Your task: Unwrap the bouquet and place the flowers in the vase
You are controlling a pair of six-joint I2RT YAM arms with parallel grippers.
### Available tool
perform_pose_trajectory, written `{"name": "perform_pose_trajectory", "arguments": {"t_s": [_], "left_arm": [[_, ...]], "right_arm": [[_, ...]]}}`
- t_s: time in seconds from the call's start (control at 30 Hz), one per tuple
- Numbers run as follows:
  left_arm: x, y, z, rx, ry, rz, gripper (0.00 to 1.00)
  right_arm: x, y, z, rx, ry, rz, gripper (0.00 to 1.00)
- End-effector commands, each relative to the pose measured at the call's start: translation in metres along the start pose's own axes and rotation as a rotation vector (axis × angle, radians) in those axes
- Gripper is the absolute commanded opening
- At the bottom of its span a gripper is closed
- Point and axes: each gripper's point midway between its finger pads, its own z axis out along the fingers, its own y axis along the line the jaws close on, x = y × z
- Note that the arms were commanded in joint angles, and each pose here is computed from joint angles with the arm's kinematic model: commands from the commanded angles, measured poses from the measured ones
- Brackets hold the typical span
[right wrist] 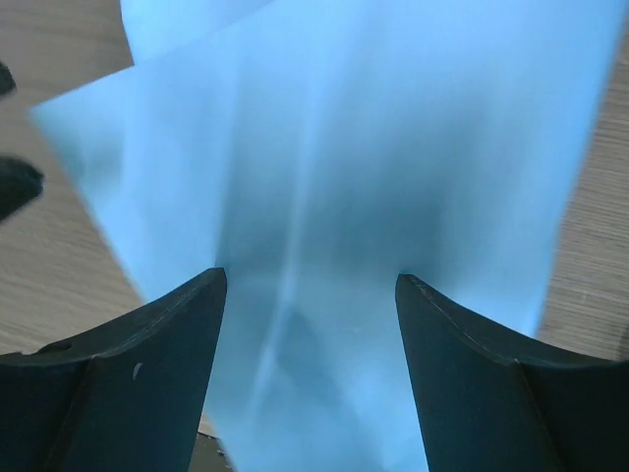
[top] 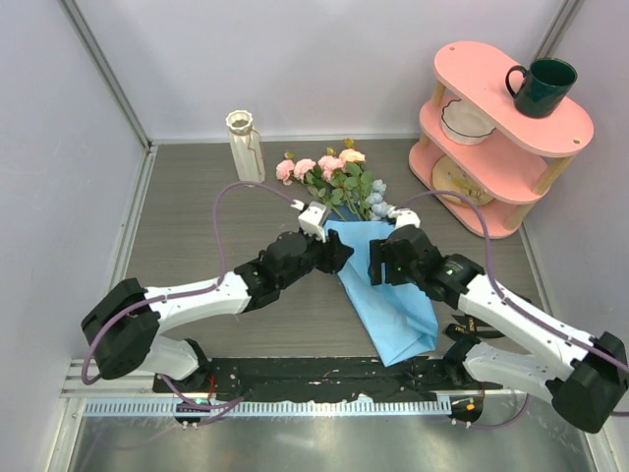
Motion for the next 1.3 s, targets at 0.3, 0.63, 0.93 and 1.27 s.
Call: {"name": "perform_pose_trajectory", "arguments": {"t_s": [0.3,0.63,0.93,1.27], "left_arm": [[0.010,0.073,-0.017,-0.247,-0.120,-0.024,0.57],[0.013,0.086,-0.020,-0.302,-0.137,-0.030,0.62],[0.013,0.090,-0.022,-0.320,-0.149,-0.032,0.63],[0.013,0.092,-0.024,-0.328,-0.153,-0.032,0.63]], "right_arm": [[-0.021,0.026,0.003,0.150,-0.099,-0.148,0.89],[0.003,0.080,-0.001,0.218,-0.135,-0.413,0.95],[0.008,0.047,0.013,0.514,-0.173,-0.501,0.97],[-0.053,-0.062,-0.021,0.801,-0.248,-0.125,0.98]]}}
